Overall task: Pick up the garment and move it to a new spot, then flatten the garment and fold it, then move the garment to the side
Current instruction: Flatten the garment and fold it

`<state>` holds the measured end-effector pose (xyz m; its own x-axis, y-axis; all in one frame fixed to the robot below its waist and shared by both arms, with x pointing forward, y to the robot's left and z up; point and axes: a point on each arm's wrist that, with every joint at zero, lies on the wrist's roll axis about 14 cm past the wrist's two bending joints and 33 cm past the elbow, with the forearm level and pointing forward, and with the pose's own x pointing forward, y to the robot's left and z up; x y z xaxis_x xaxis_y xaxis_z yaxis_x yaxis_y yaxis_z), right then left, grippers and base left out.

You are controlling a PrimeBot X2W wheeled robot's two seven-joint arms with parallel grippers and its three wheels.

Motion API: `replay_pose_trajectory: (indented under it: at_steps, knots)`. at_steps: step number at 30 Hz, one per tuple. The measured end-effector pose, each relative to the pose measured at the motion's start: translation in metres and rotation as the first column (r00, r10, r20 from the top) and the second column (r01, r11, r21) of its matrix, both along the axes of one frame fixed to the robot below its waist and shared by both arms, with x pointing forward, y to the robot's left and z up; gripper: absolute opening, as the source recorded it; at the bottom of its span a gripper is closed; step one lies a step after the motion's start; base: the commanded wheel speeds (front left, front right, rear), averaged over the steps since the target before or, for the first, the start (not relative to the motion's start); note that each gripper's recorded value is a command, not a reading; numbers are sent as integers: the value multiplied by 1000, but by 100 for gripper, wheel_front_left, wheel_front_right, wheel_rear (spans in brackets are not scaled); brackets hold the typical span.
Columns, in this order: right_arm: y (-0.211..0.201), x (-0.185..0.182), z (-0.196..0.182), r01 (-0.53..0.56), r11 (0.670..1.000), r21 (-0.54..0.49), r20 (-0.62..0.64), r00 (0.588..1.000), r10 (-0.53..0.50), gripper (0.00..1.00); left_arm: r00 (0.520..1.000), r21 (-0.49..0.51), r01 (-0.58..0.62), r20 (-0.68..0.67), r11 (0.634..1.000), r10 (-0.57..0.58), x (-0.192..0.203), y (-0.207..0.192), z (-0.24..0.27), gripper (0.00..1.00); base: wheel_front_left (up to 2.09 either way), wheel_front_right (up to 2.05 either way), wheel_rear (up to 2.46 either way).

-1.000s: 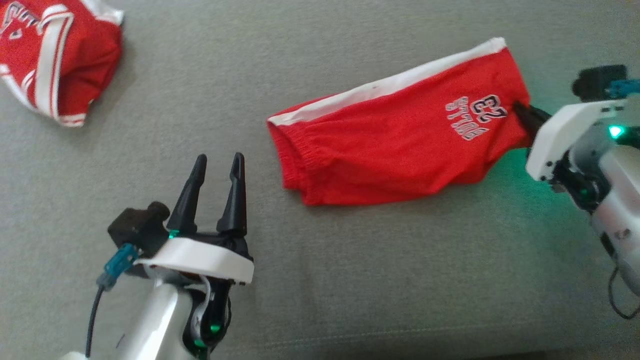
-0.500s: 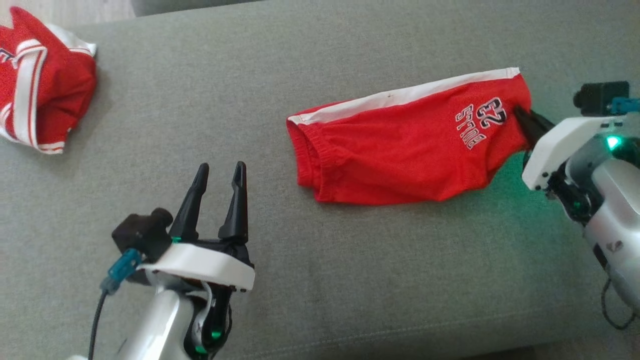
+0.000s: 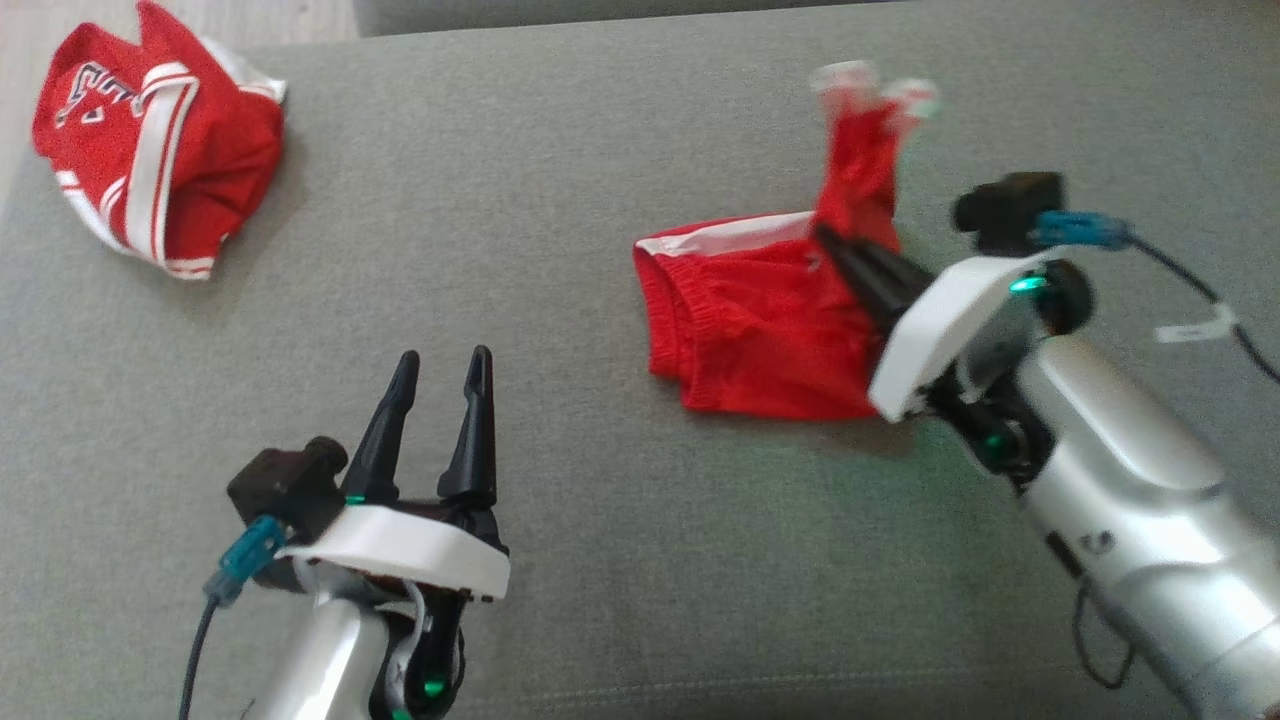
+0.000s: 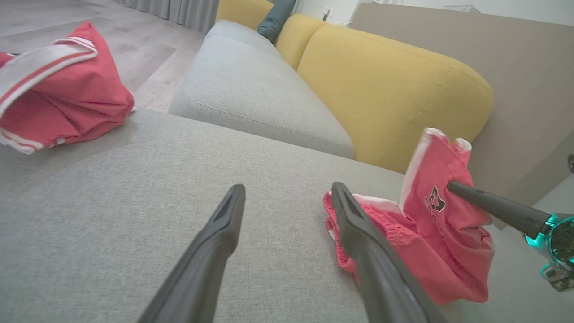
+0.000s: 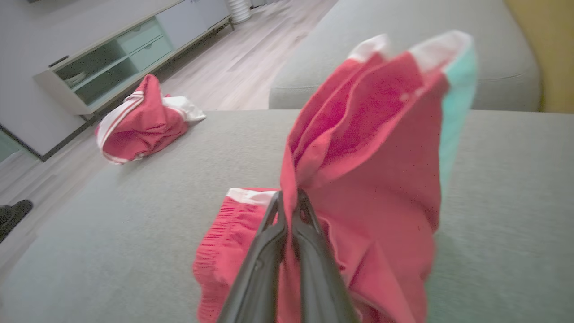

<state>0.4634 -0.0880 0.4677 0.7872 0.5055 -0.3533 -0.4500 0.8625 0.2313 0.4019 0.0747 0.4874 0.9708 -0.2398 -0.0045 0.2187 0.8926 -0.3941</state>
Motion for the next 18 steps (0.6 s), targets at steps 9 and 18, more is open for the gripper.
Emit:
replay_pose_trajectory:
  at_steps: [9,18]
  knots:
    - [66,-13,-13,-135,990,40,-69,988,138,0,999,4,-42,-18,999,42,-1,14,-6,100,0,0,0]
    - [83,-22,-39,-167,985,31,-141,975,170,95,997,7,-64,-44,998,64,-1,20,-15,100,0,0,0]
